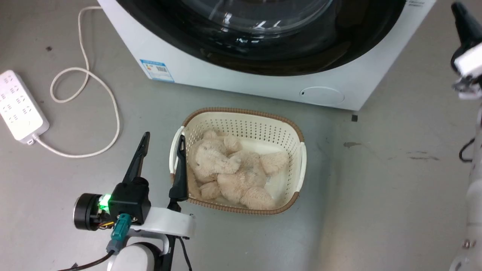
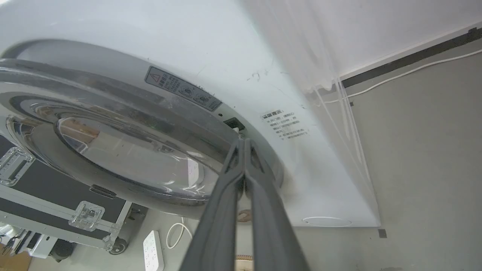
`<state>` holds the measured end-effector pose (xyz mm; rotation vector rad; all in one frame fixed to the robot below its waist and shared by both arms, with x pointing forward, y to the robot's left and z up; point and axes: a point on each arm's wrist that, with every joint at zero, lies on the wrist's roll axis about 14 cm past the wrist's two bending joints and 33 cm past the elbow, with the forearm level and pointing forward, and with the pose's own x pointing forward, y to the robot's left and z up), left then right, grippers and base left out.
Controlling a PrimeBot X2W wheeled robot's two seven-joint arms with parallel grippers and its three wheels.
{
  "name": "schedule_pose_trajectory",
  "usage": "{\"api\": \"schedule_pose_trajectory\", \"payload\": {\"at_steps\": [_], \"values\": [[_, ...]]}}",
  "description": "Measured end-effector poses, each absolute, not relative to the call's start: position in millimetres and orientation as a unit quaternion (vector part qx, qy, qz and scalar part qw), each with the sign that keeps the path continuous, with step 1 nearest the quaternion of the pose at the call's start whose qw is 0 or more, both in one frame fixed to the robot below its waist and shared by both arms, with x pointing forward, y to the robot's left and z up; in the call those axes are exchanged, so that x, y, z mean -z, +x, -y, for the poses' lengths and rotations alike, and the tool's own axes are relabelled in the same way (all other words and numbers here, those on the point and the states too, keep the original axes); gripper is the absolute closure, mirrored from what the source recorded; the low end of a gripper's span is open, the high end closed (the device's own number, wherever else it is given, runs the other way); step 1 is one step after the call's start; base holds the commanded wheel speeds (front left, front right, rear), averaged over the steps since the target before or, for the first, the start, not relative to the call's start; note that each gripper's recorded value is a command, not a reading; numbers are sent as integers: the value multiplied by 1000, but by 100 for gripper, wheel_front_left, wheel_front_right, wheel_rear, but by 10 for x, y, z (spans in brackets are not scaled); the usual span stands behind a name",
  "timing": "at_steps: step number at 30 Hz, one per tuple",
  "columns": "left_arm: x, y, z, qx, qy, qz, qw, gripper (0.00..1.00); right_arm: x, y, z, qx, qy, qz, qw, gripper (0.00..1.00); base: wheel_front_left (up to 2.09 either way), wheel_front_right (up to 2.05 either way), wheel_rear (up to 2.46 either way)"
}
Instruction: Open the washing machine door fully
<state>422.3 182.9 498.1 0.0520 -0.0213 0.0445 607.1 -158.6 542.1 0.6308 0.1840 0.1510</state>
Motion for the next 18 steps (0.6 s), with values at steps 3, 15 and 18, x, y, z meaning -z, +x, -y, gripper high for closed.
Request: {"api": "schedule_pose_trajectory", "payload": {"at_steps": [3, 15, 18], "values": [[-4953, 4235, -1822, -21, 24, 9, 999, 0, -5418, 6191, 1501, -84, 327, -105, 935, 100, 0, 0, 0], [-4891, 4292, -1872, -32, 27, 10, 999, 0, -5402, 6618, 1238, -115, 404, -159, 893, 100, 0, 0, 0], [-4879, 4308, -1879, -34, 29, 10, 999, 0, -5349, 6696, 1185, -122, 411, -179, 886, 100, 0, 0, 0]]}}
